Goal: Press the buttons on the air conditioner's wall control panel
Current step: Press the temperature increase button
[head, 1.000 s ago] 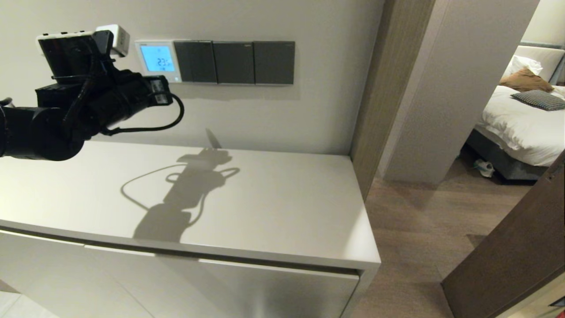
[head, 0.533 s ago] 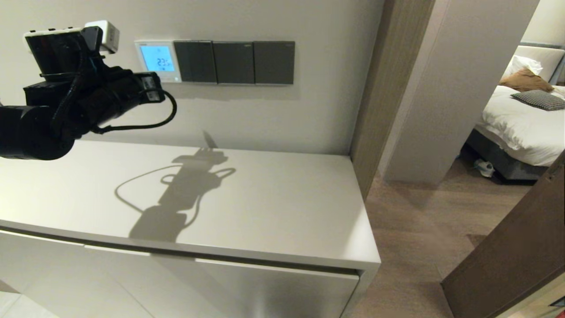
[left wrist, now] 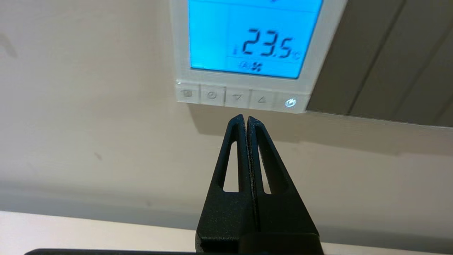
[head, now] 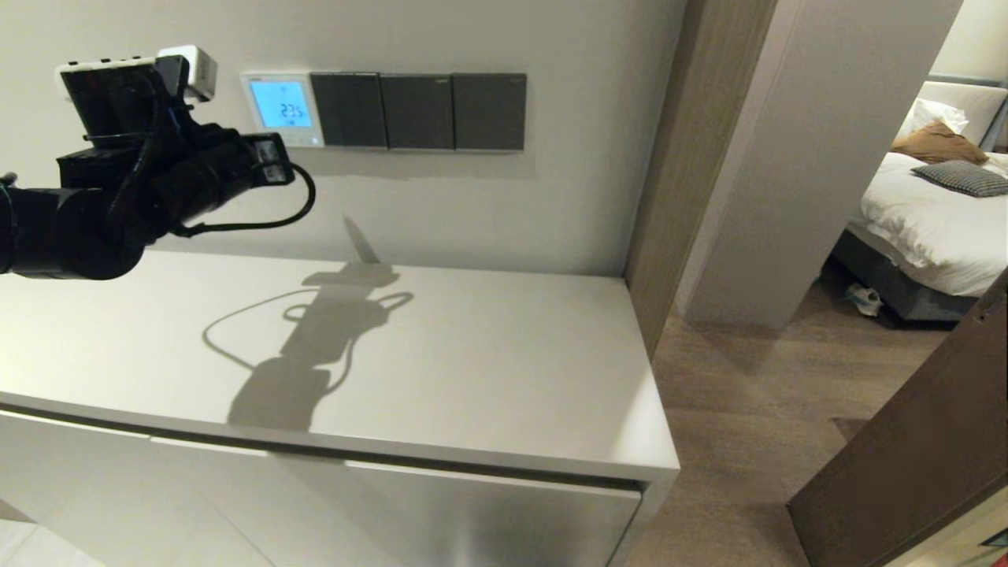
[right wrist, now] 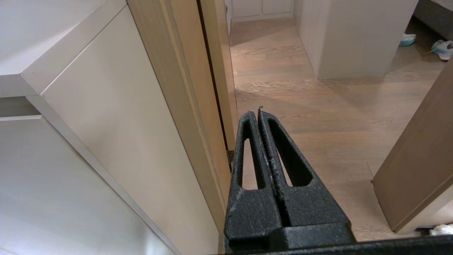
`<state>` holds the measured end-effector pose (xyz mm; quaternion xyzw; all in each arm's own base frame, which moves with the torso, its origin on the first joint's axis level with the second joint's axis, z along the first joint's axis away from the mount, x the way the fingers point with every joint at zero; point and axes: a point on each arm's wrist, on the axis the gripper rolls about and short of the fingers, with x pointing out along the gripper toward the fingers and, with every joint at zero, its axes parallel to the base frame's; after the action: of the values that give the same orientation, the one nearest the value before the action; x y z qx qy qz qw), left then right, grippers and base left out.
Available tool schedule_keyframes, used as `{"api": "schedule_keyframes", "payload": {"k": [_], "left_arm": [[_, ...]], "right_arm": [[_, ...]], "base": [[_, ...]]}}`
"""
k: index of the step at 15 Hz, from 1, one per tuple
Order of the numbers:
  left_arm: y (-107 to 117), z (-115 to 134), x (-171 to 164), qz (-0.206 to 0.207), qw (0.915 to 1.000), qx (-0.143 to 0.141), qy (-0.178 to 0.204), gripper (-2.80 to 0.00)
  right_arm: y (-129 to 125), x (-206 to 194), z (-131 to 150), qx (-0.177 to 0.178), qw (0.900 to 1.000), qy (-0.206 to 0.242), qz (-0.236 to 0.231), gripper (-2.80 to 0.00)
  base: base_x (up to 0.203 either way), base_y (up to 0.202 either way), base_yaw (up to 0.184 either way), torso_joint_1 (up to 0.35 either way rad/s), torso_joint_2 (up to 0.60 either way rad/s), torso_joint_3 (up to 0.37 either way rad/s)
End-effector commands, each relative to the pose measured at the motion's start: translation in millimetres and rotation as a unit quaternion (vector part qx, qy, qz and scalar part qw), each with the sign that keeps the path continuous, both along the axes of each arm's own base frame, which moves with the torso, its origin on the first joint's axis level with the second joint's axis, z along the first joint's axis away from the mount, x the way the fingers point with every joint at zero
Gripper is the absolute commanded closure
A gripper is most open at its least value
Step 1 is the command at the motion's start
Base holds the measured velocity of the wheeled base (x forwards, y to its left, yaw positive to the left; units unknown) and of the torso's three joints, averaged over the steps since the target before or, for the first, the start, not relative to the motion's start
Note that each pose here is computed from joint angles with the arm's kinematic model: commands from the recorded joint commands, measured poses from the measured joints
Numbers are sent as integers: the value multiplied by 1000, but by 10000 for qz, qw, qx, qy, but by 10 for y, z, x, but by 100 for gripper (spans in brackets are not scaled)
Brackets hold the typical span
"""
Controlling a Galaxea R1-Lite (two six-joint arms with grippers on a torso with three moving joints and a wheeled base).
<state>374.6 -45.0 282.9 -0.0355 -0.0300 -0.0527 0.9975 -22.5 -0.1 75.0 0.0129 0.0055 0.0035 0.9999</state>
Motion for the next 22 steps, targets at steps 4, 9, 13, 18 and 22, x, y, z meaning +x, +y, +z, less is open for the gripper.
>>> {"api": "schedule_keyframes", "payload": {"k": [4, 9, 13, 18, 22], "left_arm": [[53, -38, 88, -10, 10000, -13, 39, 0], [201, 8, 104, -61, 9999, -121, 82, 0], [307, 62, 148, 66, 9999, -127, -29, 0], [310, 43, 175, 18, 9999, -122, -7, 0], [306, 16, 256, 17, 9999, -130, -6, 0]], "right_arm": [[0, 2, -4, 2, 10000, 15, 3, 0], [0, 2, -4, 2, 10000, 15, 2, 0], [0, 2, -4, 2, 10000, 15, 10, 0], [0, 2, -4, 2, 10000, 15, 4, 0], [0, 2, -4, 2, 10000, 15, 10, 0]], "base": [[0, 0, 0, 0, 0, 0], [0, 0, 0, 0, 0, 0], [0, 0, 0, 0, 0, 0], [0, 0, 0, 0, 0, 0], [0, 0, 0, 0, 0, 0]]}}
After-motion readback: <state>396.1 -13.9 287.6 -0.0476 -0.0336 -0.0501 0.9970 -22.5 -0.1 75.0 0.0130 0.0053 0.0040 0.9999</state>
